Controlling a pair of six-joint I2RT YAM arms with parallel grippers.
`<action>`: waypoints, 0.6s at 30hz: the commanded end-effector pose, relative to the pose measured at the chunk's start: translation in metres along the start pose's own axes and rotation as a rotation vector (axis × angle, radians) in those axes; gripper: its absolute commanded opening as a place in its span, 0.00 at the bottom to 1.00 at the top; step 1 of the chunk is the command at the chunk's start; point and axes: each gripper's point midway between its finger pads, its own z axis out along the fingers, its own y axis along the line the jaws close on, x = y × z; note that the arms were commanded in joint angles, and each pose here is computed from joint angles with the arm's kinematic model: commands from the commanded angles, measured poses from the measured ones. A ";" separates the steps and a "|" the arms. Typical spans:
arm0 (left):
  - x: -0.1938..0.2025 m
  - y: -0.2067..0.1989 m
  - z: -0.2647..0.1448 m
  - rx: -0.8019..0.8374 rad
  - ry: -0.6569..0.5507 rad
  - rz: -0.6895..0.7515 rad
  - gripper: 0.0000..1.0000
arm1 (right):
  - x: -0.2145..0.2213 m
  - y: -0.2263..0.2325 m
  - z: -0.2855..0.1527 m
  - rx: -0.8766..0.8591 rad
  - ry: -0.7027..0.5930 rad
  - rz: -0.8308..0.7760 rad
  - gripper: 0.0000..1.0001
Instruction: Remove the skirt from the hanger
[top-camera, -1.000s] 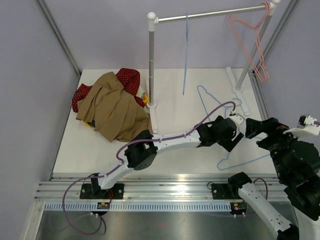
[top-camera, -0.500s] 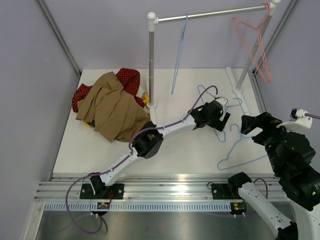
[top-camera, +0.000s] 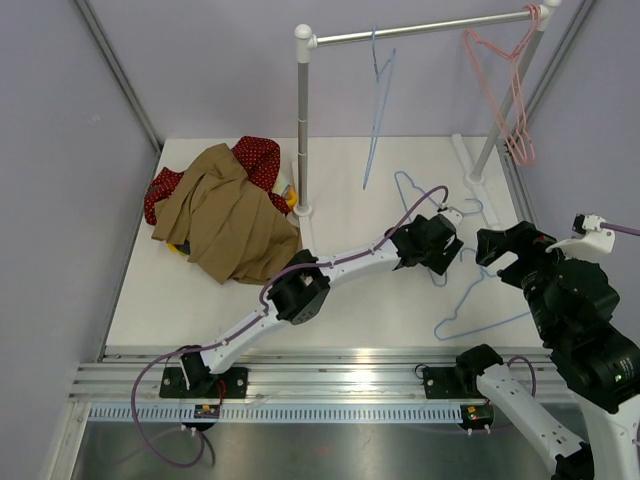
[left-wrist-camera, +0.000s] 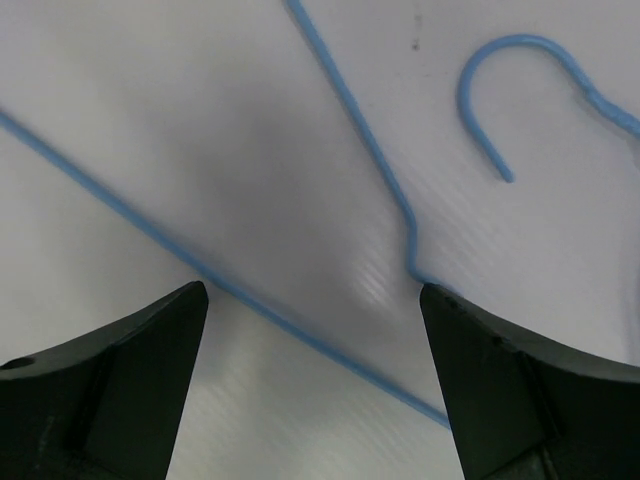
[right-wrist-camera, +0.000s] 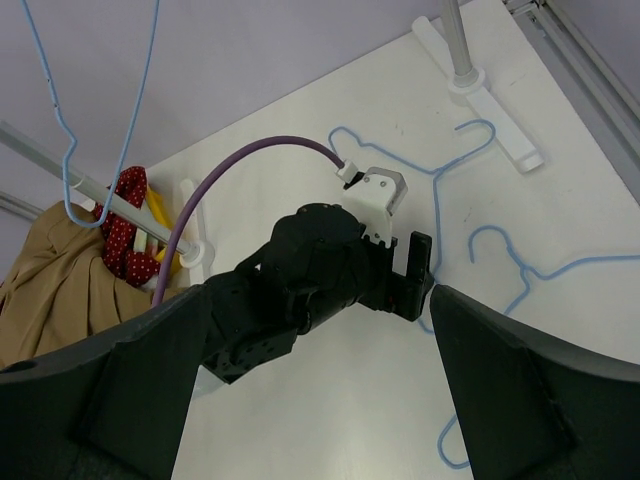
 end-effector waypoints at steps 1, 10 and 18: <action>0.030 0.050 0.004 -0.142 0.111 -0.018 0.89 | -0.006 0.007 -0.002 -0.037 -0.032 0.040 0.98; 0.093 0.075 -0.034 -0.253 0.323 -0.017 0.75 | -0.012 0.011 -0.016 -0.086 -0.041 0.065 0.98; 0.200 0.115 -0.117 -0.518 0.616 -0.070 0.62 | -0.021 0.014 -0.031 -0.137 -0.070 0.098 0.98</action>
